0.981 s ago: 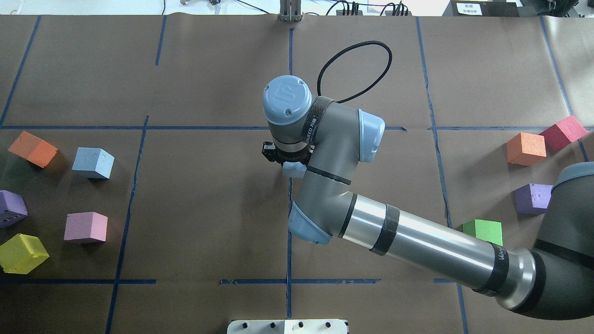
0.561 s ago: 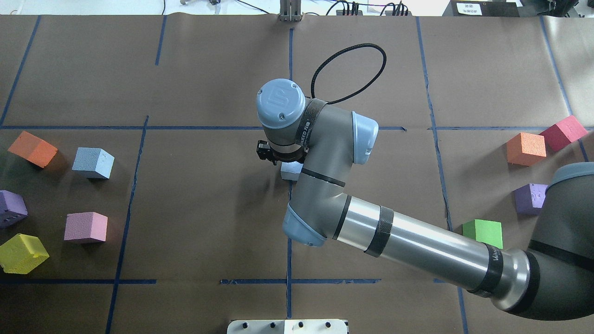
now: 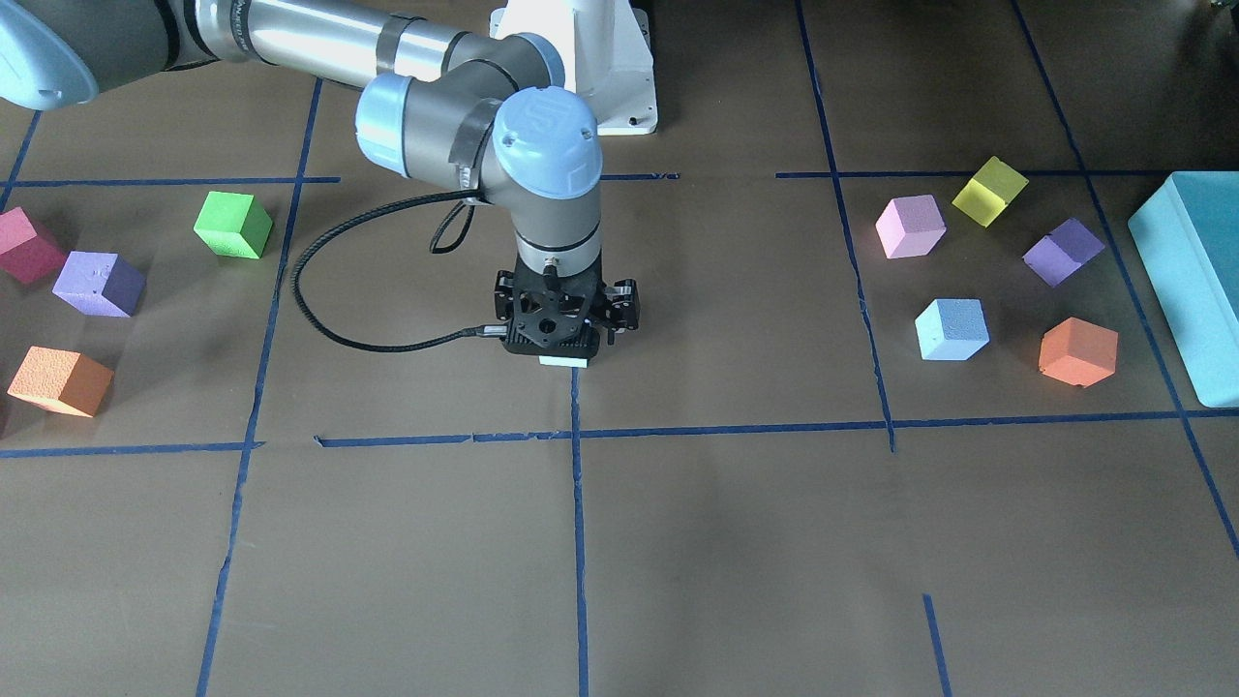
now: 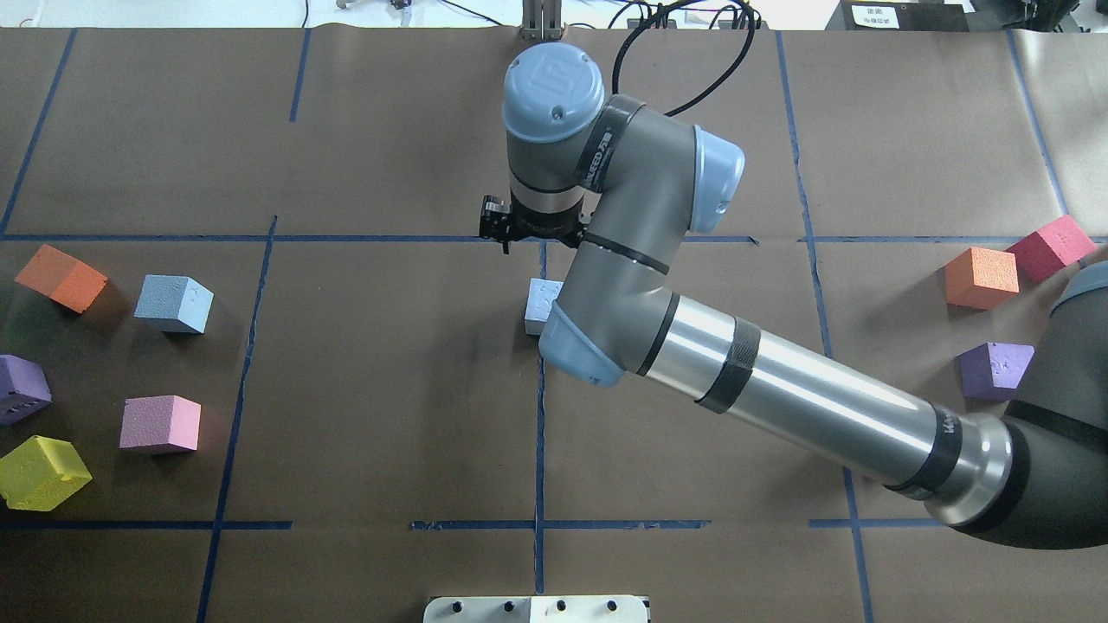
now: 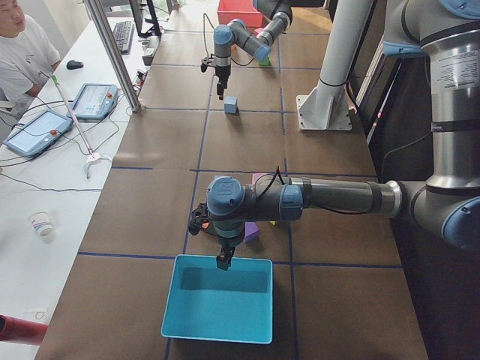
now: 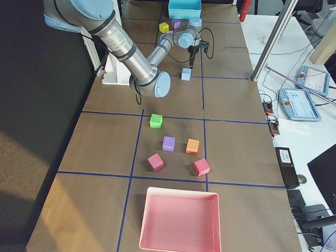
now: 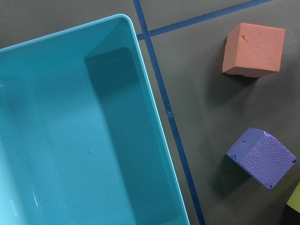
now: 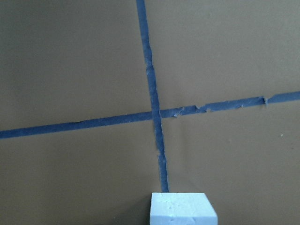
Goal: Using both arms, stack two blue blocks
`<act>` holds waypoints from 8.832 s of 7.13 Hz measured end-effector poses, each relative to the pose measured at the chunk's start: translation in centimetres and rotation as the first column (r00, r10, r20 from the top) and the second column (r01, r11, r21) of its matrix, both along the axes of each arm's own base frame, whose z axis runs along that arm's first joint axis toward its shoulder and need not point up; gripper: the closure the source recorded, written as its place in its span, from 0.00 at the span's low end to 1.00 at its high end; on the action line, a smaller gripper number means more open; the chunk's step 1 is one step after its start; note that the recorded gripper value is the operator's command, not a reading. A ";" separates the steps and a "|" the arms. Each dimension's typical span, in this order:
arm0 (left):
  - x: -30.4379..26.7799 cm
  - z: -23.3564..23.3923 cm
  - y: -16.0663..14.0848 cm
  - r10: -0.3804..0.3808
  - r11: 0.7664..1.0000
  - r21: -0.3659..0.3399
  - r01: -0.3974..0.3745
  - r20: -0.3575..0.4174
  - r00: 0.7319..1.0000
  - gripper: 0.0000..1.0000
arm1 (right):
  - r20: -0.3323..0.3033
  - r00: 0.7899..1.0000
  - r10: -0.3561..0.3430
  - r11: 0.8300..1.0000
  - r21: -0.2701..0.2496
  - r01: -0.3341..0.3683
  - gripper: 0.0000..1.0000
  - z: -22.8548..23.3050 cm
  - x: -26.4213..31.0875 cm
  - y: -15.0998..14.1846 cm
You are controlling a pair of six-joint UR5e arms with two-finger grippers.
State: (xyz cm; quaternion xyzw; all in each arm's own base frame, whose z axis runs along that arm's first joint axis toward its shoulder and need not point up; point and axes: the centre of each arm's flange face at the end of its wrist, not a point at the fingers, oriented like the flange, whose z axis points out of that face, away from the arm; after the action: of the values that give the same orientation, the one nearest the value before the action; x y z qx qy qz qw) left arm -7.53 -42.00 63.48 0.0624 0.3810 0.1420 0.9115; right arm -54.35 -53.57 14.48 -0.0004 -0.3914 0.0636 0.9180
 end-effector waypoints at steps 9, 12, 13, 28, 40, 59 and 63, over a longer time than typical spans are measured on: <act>12.9 -11.7 -6.7 -0.124 0.992 0.003 0.125 -0.093 0.988 0.00 | -0.143 0.899 -0.414 0.847 0.299 0.439 0.00 42.3 58.9 8.4; 21.7 -13.3 -6.6 -0.137 0.990 -0.045 0.134 -0.071 0.988 0.00 | -0.120 0.921 -0.370 0.886 0.252 0.389 0.00 47.5 64.4 15.2; 25.0 -13.2 -6.3 -0.166 0.985 -0.056 0.163 -0.062 0.984 0.00 | -0.116 0.923 -0.366 0.890 0.246 0.383 0.00 47.7 64.6 15.6; 46.0 -32.5 -10.5 -0.225 0.971 -0.092 0.219 -0.063 0.972 0.88 | -0.110 0.924 -0.366 0.893 0.237 0.382 0.00 48.2 64.6 16.1; 68.3 -51.3 -5.4 -0.144 0.989 -0.014 0.144 -0.017 0.989 0.00 | -0.108 0.925 -0.365 0.894 0.234 0.381 0.00 48.3 64.6 16.1; 3.9 2.0 -2.9 -0.089 0.984 -0.156 0.090 0.019 0.996 0.00 | -0.088 0.958 -0.275 0.949 0.138 0.285 0.00 47.6 61.1 14.0; 3.7 2.9 -1.9 -0.089 0.980 -0.174 0.092 0.027 0.996 0.00 | -0.088 0.954 -0.287 0.944 0.143 0.297 0.00 47.6 60.7 13.9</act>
State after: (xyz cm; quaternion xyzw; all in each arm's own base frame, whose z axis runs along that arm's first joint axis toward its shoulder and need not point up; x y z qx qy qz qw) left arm -3.82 -43.87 66.36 -0.0021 0.3801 0.0670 0.9225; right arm 6.32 -39.65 62.10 0.0148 -0.3602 -0.1034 0.9270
